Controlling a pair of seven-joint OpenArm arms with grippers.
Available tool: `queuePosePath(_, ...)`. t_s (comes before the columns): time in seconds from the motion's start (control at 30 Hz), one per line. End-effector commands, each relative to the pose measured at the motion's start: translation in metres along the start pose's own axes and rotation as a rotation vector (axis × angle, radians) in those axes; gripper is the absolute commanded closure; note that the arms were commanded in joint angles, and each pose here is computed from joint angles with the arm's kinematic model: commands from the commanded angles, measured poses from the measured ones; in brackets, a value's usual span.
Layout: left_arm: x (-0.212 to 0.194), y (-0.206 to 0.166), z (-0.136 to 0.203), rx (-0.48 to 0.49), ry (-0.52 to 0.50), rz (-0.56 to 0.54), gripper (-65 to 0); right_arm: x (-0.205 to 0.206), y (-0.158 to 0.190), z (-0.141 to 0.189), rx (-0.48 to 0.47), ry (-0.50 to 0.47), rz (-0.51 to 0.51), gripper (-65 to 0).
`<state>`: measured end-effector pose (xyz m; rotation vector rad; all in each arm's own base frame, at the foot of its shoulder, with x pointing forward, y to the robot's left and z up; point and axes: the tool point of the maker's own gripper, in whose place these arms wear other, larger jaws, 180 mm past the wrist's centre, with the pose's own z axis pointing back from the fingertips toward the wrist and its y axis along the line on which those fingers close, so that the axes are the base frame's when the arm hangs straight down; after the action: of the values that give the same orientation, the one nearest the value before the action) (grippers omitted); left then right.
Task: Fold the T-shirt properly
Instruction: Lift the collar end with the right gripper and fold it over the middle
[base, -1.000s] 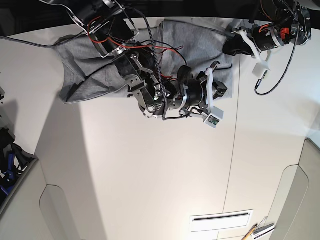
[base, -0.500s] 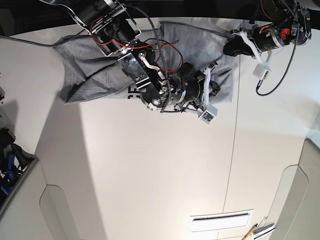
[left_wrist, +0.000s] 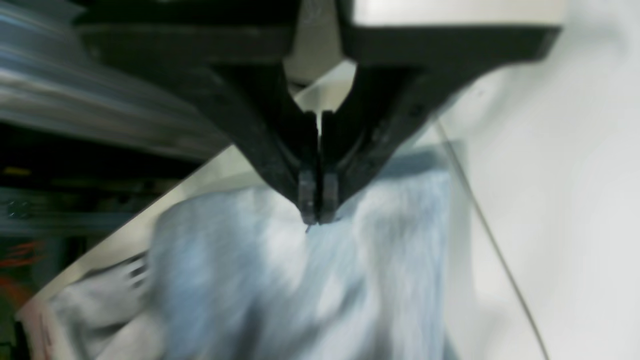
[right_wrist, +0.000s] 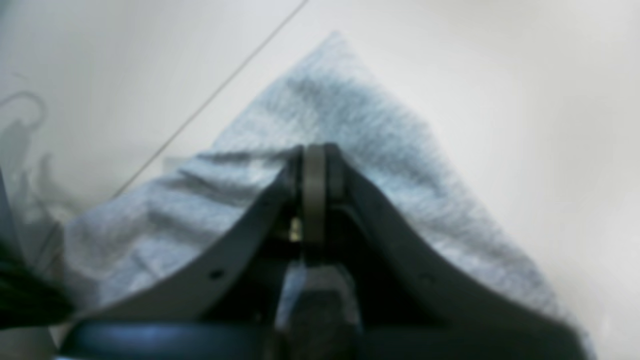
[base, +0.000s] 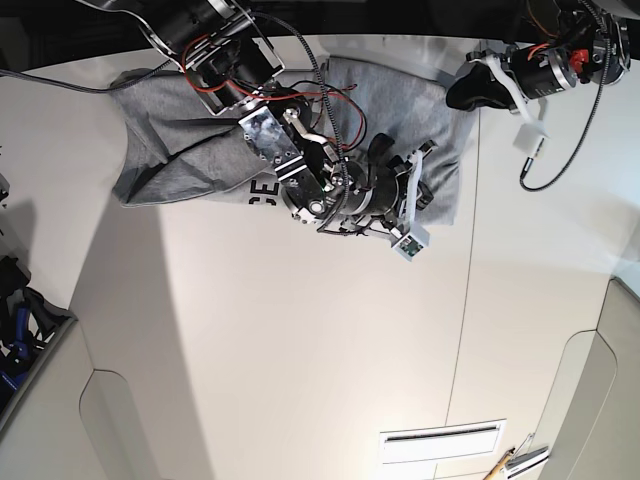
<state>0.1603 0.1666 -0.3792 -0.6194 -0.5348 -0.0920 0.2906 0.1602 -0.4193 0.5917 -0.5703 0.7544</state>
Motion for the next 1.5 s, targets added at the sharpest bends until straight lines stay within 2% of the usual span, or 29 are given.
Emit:
queuePosePath(0.0, 0.019, -0.005, 0.01, -0.005, -0.063, -0.047, 0.0, 0.003, -0.011, 0.003, -0.048, 0.021, 0.015, 0.0)
queuePosePath(0.17, 0.046, 0.002, 0.023, 0.055, -0.172, -0.092, 0.0, 0.024, -0.006, 0.011, -0.04, -0.048, 0.027, 0.0)
queuePosePath(0.3, 0.041, 0.016, 0.017, 0.124, -0.153, -0.118, 0.0, 0.065, 0.006, 0.031, -0.014, -0.177, 0.046, 0.0)
queuePosePath(0.4, 0.034, 0.016, 0.009, 0.112, -0.136, -0.107, 0.0, 0.079, 0.01, 0.039, -0.004, -0.226, 0.06, 0.0)
queuePosePath(0.5, 0.03, 0.015, -0.003, 0.086, -0.124, -0.088, 0.0, 0.084, 0.023, 0.04, 0.062, -0.264, 0.063, 0.0)
queuePosePath(0.6, 0.024, 0.022, -0.015, 0.093, -0.095, -0.082, 0.0, 0.09, 0.028, 0.038, 0.083, -0.313, 0.063, 0.0)
queuePosePath(0.73, 0.015, 0.025, -0.022, 0.087, -0.066, -0.061, 0.0, 0.074, 0.031, 0.022, 0.096, -0.284, 0.05, 0.0)
queuePosePath(0.97, 0.005, 0.02, -0.023, 0.059, -0.01, -0.041, 0.0, 0.018, 0.015, -0.014, 0.074, -0.191, -0.022, 0.0)
queuePosePath(1.07, -0.003, 0.018, -0.022, 0.045, 0.02, -0.027, 0.0, 0.004, 0.008, -0.02, 0.046, -0.163, -0.016, 0.0)
queuePosePath(1.23, -0.02, 0.017, -0.02, 0.045, 0.051, -0.003, 0.0, 0.012, -0.003, -0.019, -0.006, -0.183, -0.026, 0.0)
queuePosePath(1.47, -0.022, 0.022, -0.014, 0.063, 0.057, 0.007, 0.0, 0.038, -0.015, -0.011, -0.037, -0.223, 0.013, 0.0)
